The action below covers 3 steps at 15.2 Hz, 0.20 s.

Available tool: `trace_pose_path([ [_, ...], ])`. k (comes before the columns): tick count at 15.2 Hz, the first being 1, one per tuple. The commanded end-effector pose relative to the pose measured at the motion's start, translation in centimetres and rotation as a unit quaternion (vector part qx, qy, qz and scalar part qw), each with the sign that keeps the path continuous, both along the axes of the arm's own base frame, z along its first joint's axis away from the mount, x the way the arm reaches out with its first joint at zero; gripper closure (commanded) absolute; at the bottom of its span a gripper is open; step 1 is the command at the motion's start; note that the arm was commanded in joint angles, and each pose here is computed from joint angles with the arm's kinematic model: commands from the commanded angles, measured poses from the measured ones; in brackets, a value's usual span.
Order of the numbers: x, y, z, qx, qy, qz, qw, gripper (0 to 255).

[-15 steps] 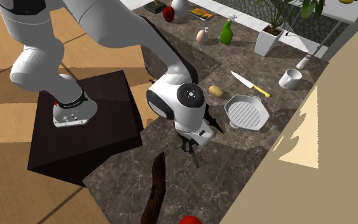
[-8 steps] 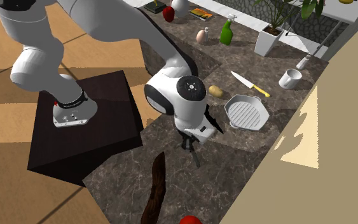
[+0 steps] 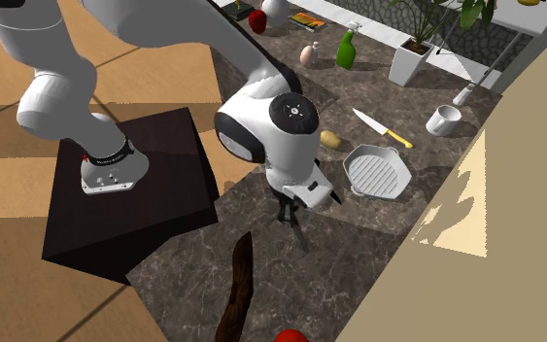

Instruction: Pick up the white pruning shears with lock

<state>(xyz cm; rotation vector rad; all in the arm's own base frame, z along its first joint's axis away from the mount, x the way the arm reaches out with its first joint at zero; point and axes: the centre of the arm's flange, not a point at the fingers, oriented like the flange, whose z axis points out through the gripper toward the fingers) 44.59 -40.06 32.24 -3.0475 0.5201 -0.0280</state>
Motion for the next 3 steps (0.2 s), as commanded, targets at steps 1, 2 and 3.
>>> trace_pose_path([
  [1,0.03,-0.03,1.02,0.0,0.0,0.0,1.0,255],
  [2,0.02,-0.03,1.1,0.0,0.0,0.0,1.0,255],
  [3,0.03,-0.03,1.1,0.0,0.0,0.0,1.0,255],
])
